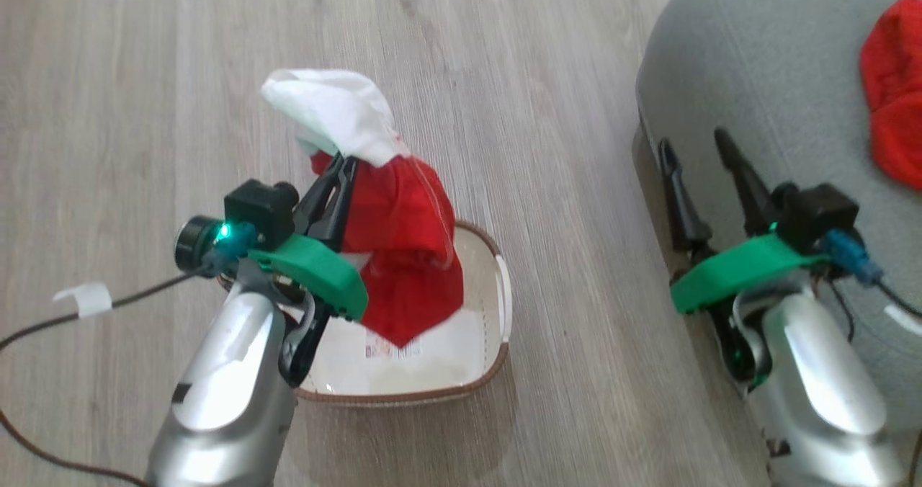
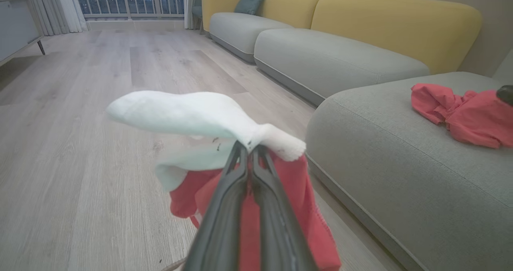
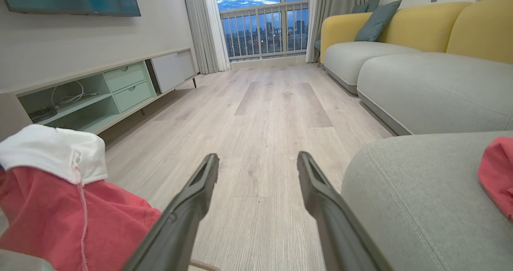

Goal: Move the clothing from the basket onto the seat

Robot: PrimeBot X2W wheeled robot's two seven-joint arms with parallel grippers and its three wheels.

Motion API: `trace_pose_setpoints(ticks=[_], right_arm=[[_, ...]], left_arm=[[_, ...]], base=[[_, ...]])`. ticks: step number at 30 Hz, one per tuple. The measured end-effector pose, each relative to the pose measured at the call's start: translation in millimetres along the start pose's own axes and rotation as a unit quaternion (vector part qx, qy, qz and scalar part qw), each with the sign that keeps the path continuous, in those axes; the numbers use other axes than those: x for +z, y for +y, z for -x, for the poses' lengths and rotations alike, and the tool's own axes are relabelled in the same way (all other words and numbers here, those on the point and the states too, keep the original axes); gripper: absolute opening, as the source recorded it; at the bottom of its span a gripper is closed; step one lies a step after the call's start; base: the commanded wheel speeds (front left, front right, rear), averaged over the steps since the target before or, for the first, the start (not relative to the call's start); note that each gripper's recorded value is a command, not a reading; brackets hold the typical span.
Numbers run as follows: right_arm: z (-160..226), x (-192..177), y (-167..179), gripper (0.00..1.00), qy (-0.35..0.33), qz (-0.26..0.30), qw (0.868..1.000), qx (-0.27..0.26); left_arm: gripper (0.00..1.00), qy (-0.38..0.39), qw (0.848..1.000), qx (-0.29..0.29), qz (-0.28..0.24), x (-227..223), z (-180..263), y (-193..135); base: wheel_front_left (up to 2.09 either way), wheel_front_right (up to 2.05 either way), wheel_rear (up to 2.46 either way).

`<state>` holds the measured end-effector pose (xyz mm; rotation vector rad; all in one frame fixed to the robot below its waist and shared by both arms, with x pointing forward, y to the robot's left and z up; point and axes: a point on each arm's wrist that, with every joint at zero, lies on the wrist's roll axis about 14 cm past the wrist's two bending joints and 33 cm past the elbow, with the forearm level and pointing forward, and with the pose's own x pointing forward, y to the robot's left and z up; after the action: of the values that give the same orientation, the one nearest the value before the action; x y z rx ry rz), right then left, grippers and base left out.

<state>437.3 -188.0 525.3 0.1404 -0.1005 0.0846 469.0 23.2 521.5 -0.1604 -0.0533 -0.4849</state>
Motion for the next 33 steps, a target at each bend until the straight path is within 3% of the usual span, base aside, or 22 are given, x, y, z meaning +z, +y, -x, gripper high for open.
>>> trace_pose_setpoints(ticks=[12, 20, 25, 33], right_arm=[[31, 6, 3, 1.00, -0.001, -0.002, 1.000, 0.002], [32, 0, 15, 1.00, 0.006, -0.003, 1.000, 0.019], [28, 3, 77, 1.00, 0.001, -0.016, 0.994, 0.111], [17, 31, 169, 1.00, -0.033, 0.000, 0.966, 0.255]], left_arm=[[0.00, -0.100, 0.995, -0.016, -0.015, 74, 17, -24], [0.00, -0.116, 0.993, -0.020, -0.019, 84, 18, -30], [0.00, -0.116, 0.993, -0.030, -0.020, 83, 16, -37], [0.00, -0.114, 0.992, -0.044, -0.011, 82, 14, -47]], base=[[0.00, 0.00, 0.00], [0.00, 0.00, 0.00], [0.00, 0.00, 0.00], [0.00, 0.00, 0.00]])
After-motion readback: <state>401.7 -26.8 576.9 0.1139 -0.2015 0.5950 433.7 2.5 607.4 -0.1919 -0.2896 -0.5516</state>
